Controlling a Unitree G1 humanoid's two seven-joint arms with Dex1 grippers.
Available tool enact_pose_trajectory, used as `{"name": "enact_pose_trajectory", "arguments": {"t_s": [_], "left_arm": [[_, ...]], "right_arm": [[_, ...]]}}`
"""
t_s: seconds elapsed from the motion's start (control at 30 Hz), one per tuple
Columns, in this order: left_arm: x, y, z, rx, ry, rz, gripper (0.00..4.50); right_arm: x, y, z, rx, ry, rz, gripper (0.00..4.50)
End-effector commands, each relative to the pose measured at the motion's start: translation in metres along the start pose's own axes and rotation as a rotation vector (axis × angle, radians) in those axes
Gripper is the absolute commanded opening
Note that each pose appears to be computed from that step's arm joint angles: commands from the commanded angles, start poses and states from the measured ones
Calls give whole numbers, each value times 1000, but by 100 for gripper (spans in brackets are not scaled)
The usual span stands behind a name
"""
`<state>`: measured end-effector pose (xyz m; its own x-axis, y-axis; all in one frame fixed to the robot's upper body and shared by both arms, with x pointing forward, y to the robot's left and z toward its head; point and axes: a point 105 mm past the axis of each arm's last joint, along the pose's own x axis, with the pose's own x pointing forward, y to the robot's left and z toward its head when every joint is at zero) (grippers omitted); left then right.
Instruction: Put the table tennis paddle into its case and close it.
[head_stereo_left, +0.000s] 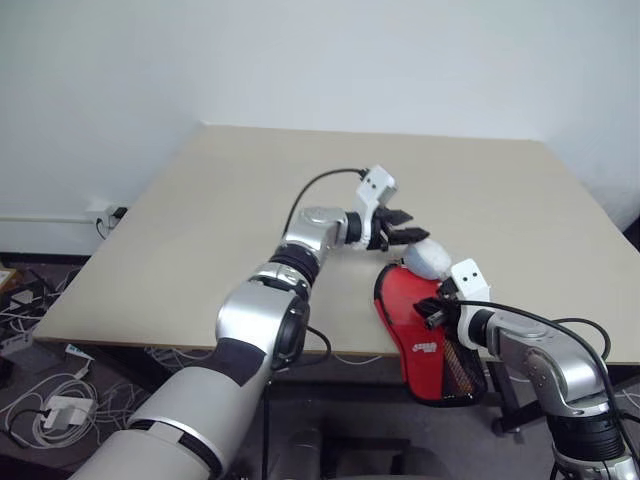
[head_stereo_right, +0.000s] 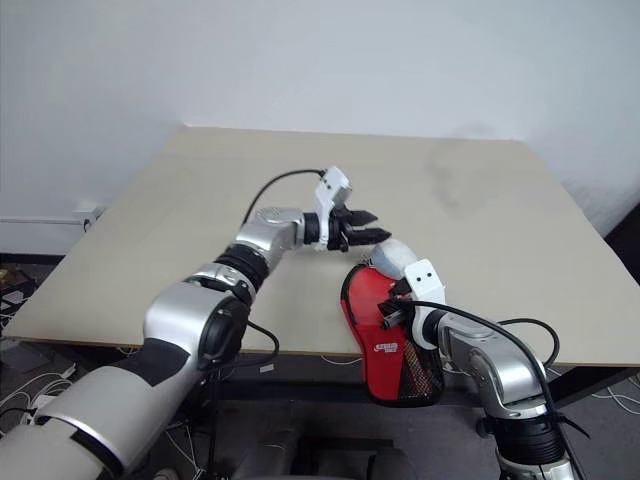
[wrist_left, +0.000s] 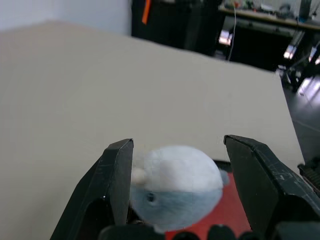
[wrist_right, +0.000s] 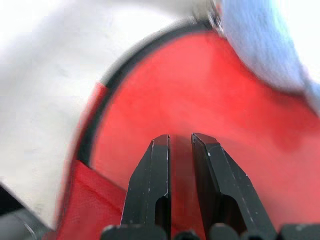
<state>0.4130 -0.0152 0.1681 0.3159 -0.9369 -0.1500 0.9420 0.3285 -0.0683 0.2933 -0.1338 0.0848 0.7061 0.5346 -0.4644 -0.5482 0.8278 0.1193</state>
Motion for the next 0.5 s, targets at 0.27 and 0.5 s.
{"name": "enact_pose_trajectory", "arguments": {"t_s": [0.27,0.5], "left_arm": [[-38,-29,-49,189,147,-287,306],[-7,-54,-58,92,81,-174,306]], "right_arm": [[-19,-30,64,26,-228,-81,443],[-6,-52,70,49,-214,-172,448]]}}
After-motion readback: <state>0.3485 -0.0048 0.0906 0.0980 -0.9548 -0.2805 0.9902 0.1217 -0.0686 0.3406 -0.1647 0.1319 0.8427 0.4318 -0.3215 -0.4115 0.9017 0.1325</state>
